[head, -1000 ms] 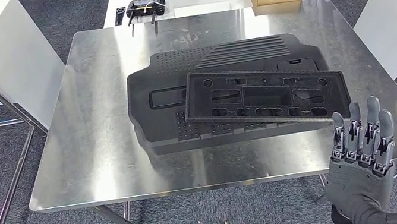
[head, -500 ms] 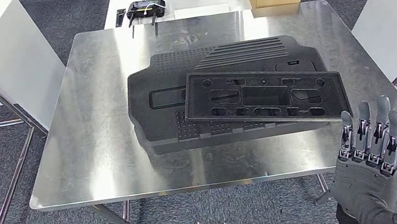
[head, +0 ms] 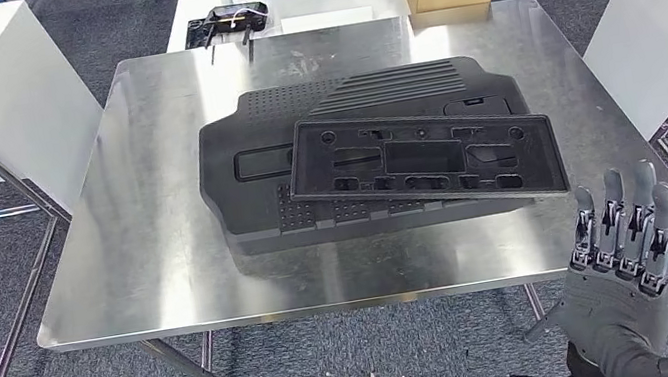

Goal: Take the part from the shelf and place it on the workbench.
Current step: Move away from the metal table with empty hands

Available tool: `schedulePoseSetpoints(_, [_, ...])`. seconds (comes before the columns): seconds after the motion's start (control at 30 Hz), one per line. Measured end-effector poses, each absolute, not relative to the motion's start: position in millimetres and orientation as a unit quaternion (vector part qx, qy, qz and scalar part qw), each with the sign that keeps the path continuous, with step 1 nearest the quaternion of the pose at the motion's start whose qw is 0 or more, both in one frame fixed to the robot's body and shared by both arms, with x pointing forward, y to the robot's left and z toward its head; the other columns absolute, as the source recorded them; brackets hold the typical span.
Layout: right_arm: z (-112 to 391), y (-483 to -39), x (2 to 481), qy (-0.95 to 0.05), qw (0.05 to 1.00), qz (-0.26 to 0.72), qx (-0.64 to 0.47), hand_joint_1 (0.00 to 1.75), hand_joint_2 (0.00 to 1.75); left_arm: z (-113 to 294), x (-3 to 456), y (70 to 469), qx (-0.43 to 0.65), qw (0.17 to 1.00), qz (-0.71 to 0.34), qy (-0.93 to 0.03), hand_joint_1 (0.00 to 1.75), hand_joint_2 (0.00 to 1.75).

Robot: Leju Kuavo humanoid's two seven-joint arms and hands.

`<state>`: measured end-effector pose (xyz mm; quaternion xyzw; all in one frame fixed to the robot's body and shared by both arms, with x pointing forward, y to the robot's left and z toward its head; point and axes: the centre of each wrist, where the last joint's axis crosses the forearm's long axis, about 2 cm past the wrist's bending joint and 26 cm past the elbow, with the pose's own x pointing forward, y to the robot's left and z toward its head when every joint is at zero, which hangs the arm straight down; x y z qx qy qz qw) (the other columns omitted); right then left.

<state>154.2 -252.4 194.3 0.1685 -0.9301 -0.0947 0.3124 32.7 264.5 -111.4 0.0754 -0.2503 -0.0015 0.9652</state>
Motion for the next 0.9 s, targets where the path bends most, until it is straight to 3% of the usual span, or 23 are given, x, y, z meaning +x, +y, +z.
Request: schedulePoseSetpoints(0.9, [194.9,-253.1,155.5,-0.932,0.313,-0.088,0.158,0.00,0.00,-111.4,32.3,262.7,0.070,0.966,0.003,-0.250,0.00,0.00])
